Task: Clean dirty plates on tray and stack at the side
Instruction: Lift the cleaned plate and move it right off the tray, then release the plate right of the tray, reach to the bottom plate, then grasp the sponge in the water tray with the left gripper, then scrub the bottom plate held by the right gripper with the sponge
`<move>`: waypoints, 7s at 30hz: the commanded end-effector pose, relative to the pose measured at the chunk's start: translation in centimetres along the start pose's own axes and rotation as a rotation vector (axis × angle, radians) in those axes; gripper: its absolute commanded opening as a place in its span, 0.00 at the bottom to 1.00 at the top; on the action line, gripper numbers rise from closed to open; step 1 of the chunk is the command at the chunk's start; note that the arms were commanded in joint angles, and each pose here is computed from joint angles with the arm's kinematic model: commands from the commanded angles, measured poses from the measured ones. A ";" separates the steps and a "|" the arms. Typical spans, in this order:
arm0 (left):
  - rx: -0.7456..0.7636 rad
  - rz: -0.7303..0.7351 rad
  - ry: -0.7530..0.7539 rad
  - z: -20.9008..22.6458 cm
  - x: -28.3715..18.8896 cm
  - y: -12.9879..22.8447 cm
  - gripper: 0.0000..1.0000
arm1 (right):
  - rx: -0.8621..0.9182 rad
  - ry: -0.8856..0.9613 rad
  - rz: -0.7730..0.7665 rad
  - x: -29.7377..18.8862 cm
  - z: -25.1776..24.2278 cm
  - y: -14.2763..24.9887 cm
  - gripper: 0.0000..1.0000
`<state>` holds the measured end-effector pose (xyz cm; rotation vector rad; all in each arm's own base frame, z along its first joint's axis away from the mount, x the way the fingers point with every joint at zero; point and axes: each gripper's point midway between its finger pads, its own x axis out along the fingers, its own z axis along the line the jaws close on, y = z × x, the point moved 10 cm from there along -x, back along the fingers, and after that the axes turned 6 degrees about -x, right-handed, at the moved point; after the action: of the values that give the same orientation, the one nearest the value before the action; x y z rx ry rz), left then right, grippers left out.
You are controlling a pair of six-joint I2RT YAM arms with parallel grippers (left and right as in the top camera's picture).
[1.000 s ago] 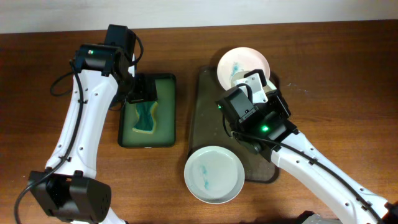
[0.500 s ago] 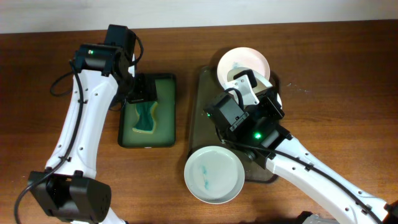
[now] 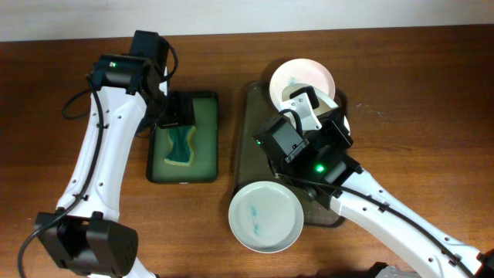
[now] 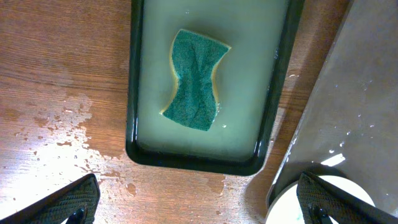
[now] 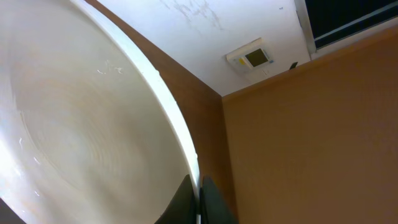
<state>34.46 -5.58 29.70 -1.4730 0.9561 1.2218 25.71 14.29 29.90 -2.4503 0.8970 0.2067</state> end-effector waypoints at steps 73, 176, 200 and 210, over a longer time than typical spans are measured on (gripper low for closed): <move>0.002 -0.001 0.008 0.0 -0.2 0.0 0.99 | 0.393 -1.295 0.745 1.6 2.8 11.9 0.49; 0.233 -0.023 0.350 -9.9 6.8 2.4 0.00 | 0.488 -1.285 0.697 15.6 13.3 10.5 0.17; 0.296 0.125 -0.024 -19.7 22.4 10.0 0.00 | 0.557 -1.198 0.785 16.0 13.4 10.8 0.04; 0.391 0.348 0.298 -23.0 19.9 11.6 0.00 | 0.607 -1.178 0.802 16.1 13.4 10.7 0.04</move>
<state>33.83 -28.26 11.23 -1.2270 1.2914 1.0531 31.61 5.78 9.84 -0.9592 0.9783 1.2997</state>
